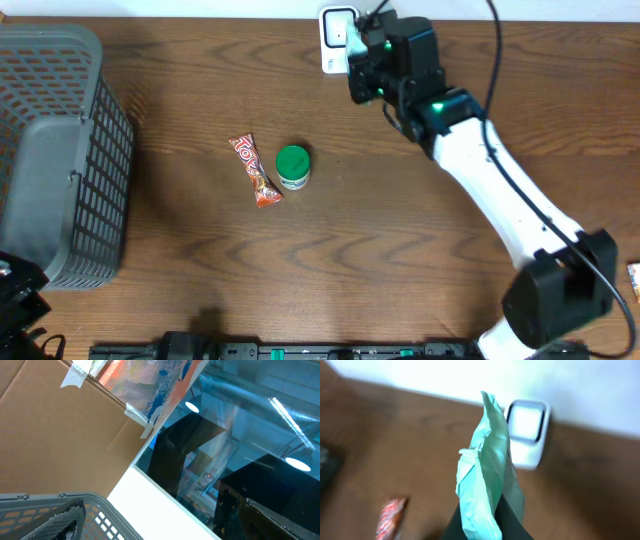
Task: Scan the item barcode
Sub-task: 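Hold the mint-green pack in front of the scanner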
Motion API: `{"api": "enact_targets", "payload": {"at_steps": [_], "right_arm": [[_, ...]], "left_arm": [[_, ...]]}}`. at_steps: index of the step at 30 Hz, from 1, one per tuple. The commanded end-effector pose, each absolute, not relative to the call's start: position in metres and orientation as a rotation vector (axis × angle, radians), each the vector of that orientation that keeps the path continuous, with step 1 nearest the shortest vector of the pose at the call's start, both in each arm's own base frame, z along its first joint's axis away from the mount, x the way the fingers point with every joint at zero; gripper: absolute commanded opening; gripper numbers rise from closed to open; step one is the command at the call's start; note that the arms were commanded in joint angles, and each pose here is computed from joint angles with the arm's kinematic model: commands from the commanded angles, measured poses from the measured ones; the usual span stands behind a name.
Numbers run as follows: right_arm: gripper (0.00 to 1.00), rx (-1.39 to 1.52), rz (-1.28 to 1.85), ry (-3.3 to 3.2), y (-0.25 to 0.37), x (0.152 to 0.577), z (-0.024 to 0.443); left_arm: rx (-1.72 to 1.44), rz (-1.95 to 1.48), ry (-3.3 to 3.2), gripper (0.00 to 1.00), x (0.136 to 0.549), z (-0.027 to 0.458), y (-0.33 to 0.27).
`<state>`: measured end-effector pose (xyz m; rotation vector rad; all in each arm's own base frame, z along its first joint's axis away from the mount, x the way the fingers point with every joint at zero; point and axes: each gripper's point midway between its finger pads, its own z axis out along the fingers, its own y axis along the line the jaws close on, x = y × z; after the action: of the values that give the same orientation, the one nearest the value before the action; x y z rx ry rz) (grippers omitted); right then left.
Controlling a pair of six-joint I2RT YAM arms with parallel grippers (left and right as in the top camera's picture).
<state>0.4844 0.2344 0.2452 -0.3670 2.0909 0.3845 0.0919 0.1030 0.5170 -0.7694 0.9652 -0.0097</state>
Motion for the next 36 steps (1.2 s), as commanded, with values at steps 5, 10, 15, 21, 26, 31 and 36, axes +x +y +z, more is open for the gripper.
{"api": "enact_targets", "payload": {"at_steps": [5, 10, 15, 21, 26, 31, 36], "right_arm": [[0.01, -0.580, 0.102, 1.849, 0.244, 0.539, 0.234], [0.01, -0.693, -0.061, 1.769, 0.253, 0.570, 0.228], [0.01, -0.831, -0.167, 1.738, 0.273, 0.602, 0.211], [0.01, -0.975, -0.287, 1.782, 0.283, 0.630, 0.164], [0.01, -1.084, -0.435, 1.827, 0.281, 0.629, 0.119], [0.01, -1.156, -0.463, 1.862, 0.280, 0.620, 0.102], [0.01, -1.160, -0.503, 1.847, 0.285, 0.616, 0.113]], "left_arm": [[-0.777, -0.011, 0.963, 0.98, 0.092, 0.515, 0.104], [-0.777, -0.011, 0.963, 0.98, 0.092, 0.515, 0.104], [-0.777, -0.011, 0.963, 0.98, 0.092, 0.515, 0.104], [-0.777, -0.011, 0.963, 0.98, 0.092, 0.515, 0.104], [-0.777, -0.009, 0.968, 0.98, 0.094, 0.514, 0.103], [-0.777, -0.008, 0.970, 0.98, 0.095, 0.513, 0.103], [-0.777, -0.010, 0.966, 0.98, 0.094, 0.514, 0.103]]}}
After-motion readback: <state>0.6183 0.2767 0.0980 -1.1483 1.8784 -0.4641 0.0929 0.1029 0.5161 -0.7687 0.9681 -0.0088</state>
